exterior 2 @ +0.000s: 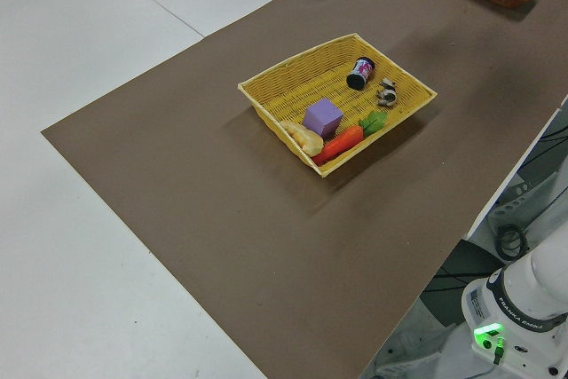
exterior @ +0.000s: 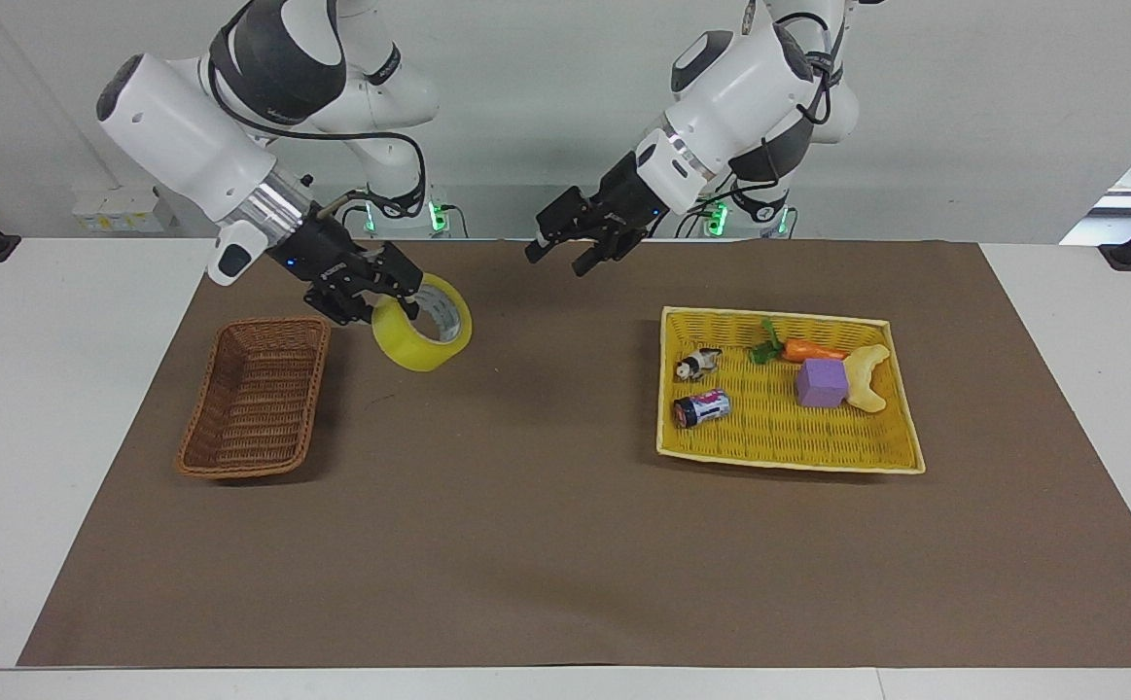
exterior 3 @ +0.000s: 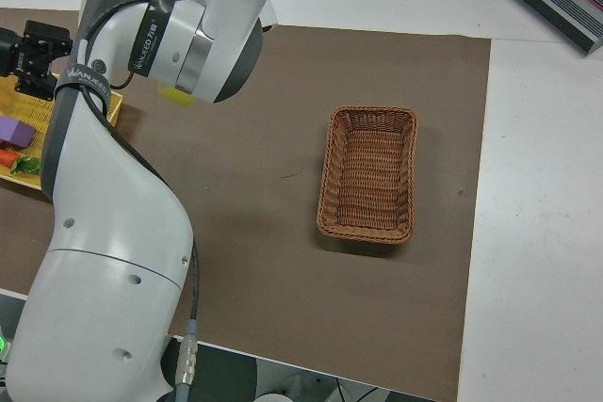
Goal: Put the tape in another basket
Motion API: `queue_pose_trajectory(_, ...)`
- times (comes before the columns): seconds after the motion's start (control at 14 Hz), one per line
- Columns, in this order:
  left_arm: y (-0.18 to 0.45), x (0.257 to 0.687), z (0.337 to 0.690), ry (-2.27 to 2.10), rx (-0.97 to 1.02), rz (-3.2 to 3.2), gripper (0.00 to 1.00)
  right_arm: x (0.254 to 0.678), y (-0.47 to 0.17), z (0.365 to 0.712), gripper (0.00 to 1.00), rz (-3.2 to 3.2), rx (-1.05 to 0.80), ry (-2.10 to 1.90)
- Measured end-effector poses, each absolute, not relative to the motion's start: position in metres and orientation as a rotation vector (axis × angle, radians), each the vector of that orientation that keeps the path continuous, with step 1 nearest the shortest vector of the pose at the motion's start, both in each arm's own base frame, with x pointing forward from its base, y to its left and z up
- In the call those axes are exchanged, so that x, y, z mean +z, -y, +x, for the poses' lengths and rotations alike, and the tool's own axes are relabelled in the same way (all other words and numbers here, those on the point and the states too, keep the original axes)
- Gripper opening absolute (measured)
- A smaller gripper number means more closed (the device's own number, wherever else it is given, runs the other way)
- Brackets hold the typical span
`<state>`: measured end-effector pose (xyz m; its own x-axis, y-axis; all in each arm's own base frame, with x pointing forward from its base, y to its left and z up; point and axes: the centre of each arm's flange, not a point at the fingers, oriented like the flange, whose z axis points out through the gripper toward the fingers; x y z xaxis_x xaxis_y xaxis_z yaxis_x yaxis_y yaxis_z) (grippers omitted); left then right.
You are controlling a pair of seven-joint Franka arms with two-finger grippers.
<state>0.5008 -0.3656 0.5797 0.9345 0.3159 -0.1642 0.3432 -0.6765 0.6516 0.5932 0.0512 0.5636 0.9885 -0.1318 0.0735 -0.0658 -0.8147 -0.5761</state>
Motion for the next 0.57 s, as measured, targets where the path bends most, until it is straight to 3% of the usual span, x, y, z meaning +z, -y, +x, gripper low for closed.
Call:
queue_pose_trajectory(0.36, 0.311, 0.565, 0.528, -0.446, 0.045, 2.568, 1.00, 0.560, 0.061, 0.577, 0.51, -2.512, -0.156, -0.066)
queue_pose_trajectory(0.57, 0.259, 0.559, 0.553, -0.435, 0.083, 2.617, 1.00, 0.531, 0.119, 0.574, 0.51, -2.521, -0.216, -0.085)
